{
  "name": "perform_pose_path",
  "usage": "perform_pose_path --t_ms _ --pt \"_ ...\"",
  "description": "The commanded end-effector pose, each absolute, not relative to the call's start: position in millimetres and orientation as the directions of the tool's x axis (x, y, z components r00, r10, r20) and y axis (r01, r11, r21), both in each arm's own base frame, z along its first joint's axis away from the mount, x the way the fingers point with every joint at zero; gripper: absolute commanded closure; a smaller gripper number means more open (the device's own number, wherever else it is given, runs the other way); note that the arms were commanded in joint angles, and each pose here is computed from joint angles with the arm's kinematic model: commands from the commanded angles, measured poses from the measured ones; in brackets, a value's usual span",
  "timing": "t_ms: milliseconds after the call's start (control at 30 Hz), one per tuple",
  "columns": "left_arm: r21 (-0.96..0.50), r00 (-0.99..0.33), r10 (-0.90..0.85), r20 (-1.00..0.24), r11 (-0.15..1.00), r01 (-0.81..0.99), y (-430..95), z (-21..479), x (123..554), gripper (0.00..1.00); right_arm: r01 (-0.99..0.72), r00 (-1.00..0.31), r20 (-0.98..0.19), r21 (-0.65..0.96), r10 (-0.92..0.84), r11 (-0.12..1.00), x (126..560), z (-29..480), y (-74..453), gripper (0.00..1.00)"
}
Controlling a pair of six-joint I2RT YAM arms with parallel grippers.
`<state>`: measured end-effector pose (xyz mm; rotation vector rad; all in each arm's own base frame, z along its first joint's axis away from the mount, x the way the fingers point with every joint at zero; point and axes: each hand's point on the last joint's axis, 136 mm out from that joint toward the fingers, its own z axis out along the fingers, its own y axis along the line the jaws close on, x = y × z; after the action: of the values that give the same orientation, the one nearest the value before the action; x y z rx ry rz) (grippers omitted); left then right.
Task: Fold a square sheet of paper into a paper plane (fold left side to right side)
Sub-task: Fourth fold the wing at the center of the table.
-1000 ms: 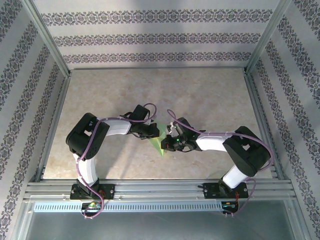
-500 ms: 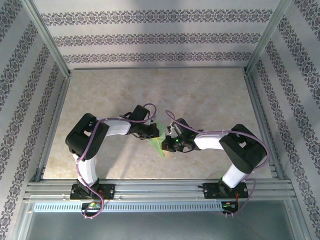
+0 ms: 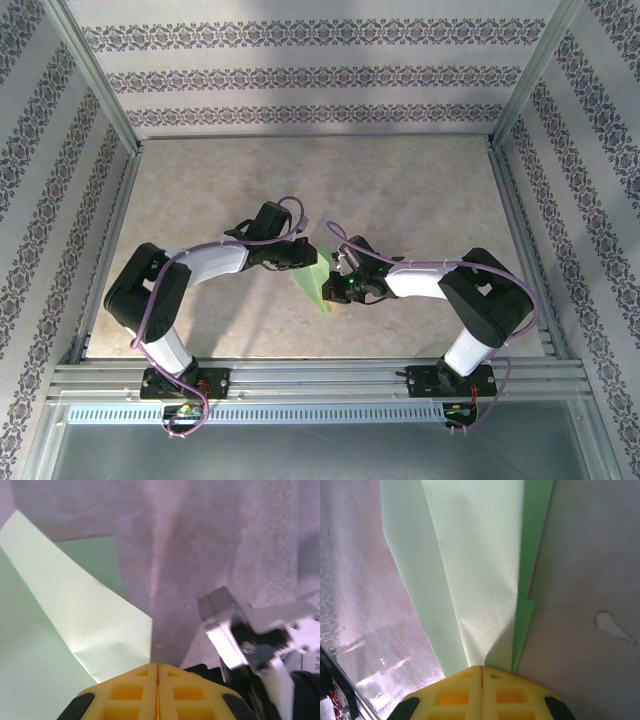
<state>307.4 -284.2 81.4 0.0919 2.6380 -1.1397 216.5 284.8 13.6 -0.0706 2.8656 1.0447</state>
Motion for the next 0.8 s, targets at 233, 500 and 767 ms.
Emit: perform_pose_path --t_ms 233,500,767 --pt "-0.772 -0.985 -0.028 -0.172 0.624 0.117 -299 55 284 0.98 -0.028 -1.000 -0.018 0.480 -0.022 0.877 195 -23 253 1.00" --pt "-0.768 -0.988 -0.027 -0.150 0.633 0.099 -304 38 286 0.99 -0.029 -1.000 -0.010 0.469 -0.027 0.883 194 -25 253 1.00" --pt "-0.695 -0.990 -0.023 -0.136 0.715 0.079 -293 13 289 0.99 -0.043 -0.999 0.007 0.445 -0.051 0.895 189 -29 251 1.00"
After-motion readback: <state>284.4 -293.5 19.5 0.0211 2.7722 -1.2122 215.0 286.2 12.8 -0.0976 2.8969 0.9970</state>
